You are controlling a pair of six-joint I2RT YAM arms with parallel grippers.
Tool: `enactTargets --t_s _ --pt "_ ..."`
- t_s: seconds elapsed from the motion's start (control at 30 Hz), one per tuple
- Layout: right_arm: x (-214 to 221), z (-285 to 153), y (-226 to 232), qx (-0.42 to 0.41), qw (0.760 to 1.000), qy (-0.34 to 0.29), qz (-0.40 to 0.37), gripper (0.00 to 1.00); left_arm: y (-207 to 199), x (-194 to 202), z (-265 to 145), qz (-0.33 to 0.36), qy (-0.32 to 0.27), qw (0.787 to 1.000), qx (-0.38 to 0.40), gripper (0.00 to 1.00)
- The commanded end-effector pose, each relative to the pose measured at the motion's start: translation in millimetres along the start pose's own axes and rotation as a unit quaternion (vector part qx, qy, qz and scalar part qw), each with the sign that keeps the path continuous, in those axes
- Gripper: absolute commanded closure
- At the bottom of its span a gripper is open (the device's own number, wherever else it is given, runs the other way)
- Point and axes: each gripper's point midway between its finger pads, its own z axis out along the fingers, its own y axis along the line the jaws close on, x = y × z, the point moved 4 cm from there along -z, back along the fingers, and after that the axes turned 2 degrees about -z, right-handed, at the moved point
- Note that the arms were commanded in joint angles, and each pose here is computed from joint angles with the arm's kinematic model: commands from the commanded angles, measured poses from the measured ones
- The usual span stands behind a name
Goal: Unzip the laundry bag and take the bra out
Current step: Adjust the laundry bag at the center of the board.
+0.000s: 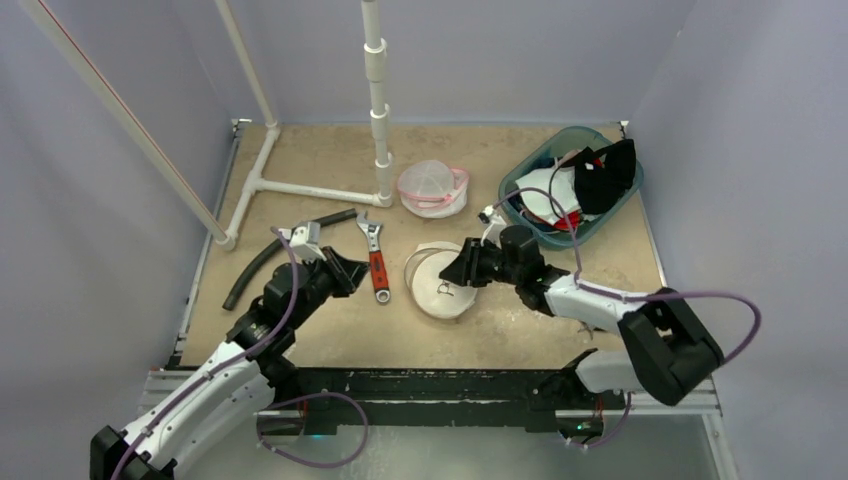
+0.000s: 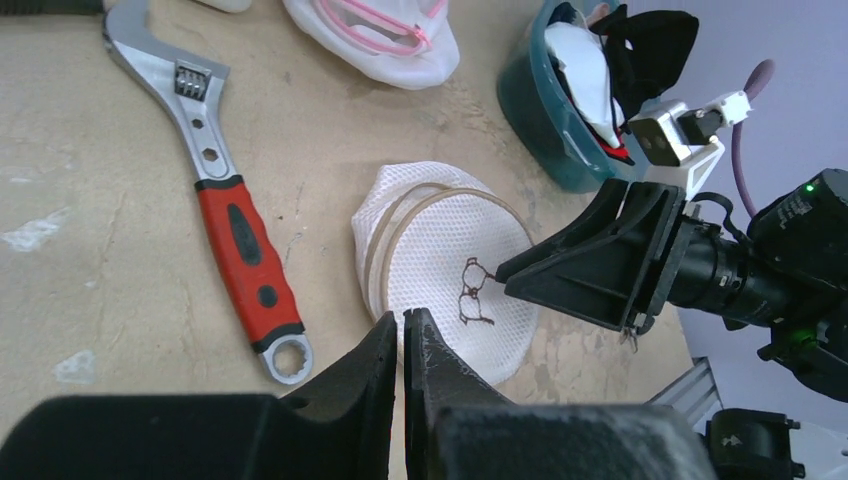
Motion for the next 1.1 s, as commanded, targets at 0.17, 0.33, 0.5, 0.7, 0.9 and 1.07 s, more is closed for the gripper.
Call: enactTargets --t_s 0.17,0.33,0.5,0.7,0.9,1.07 --pt "6 28 -31 0.065 0.998 0.011 -0.004 0.61 8 -11 -11 0.023 -0.011 0.999 -0.045 0.92" --pt "12 30 -43 0.096 0.995 0.021 -0.002 0.57 7 -17 -15 0.039 -0.014 0.998 -0.052 0.89" --pt "10 28 -40 0.092 0.996 0.016 -0.005 0.55 3 -24 -22 0.048 -0.016 0.997 -0.057 0.86" --pt "-4 21 -26 0.080 0.997 -0.003 -0.020 0.52 -1 -31 -28 0.049 -0.031 0.997 -0.048 0.83" --pt "-11 15 -17 0.066 0.997 -0.009 -0.040 0.49 -6 -36 -30 0.056 -0.033 0.997 -0.047 0.79" --pt "-23 7 4 0.041 0.996 -0.034 -0.076 0.48 -11 -42 -32 0.068 -0.035 0.996 -0.045 0.77"
